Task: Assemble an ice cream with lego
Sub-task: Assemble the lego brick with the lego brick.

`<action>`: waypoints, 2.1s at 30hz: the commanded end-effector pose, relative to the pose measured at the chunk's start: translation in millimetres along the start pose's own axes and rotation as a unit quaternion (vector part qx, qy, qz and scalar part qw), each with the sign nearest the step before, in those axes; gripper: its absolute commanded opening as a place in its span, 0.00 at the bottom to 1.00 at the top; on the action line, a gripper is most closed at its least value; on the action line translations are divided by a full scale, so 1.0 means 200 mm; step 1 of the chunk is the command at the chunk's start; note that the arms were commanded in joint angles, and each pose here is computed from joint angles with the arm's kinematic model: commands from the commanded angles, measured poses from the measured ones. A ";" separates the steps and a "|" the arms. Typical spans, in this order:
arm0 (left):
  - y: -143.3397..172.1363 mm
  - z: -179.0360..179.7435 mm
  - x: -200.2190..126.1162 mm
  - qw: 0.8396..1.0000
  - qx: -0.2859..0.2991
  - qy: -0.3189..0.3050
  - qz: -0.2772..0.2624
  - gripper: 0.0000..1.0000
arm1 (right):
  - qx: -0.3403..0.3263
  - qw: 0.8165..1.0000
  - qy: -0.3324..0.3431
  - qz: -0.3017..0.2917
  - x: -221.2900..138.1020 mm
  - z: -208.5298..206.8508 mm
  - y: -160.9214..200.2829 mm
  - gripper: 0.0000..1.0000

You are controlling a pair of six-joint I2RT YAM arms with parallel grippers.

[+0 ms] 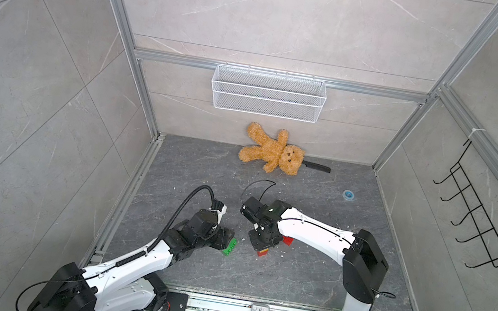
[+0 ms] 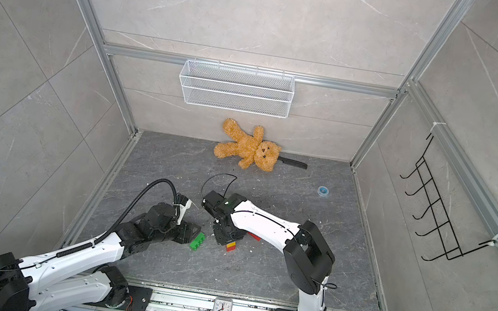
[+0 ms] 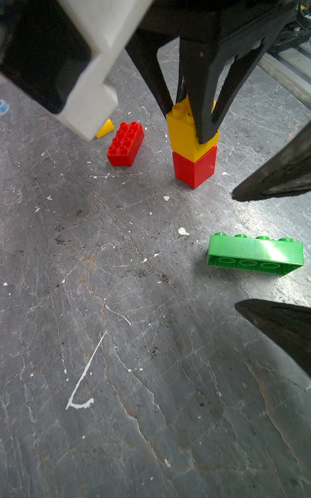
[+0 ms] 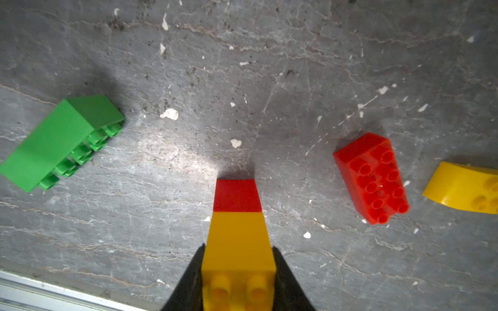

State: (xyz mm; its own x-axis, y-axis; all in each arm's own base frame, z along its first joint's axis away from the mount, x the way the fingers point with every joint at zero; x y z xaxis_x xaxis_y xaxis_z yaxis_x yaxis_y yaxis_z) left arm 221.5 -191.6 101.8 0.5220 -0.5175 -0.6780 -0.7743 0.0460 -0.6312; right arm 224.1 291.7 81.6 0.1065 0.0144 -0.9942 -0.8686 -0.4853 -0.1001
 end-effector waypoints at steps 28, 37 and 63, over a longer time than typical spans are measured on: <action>-0.03 0.02 -0.06 1.000 0.008 -0.017 -0.015 0.60 | 0.005 0.990 -0.009 0.142 0.45 -0.01 0.29 0.00; -0.03 0.03 -0.08 1.000 0.005 -0.022 -0.018 0.60 | 0.030 0.987 -0.019 0.156 0.56 -0.01 0.39 0.00; -0.04 0.06 -0.16 0.999 0.004 -0.039 -0.025 0.62 | 0.022 1.000 -0.010 -0.018 0.06 -0.02 0.01 0.75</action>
State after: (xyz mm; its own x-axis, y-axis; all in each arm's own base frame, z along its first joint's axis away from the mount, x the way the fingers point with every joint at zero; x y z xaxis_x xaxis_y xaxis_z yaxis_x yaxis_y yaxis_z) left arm 209.9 -168.2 112.7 0.5614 -0.4609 -0.6873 -0.7624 0.0348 -0.6461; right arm 222.2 284.7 39.4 0.0602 0.0081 -0.9982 -0.8898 -0.4528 -0.0574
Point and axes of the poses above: each gripper's point midway between its finger pads, its own x axis out along the fingers, its own z axis along the line the jaws close on, y = z × x, the point moved 1 cm from there along -x, back along the fingers
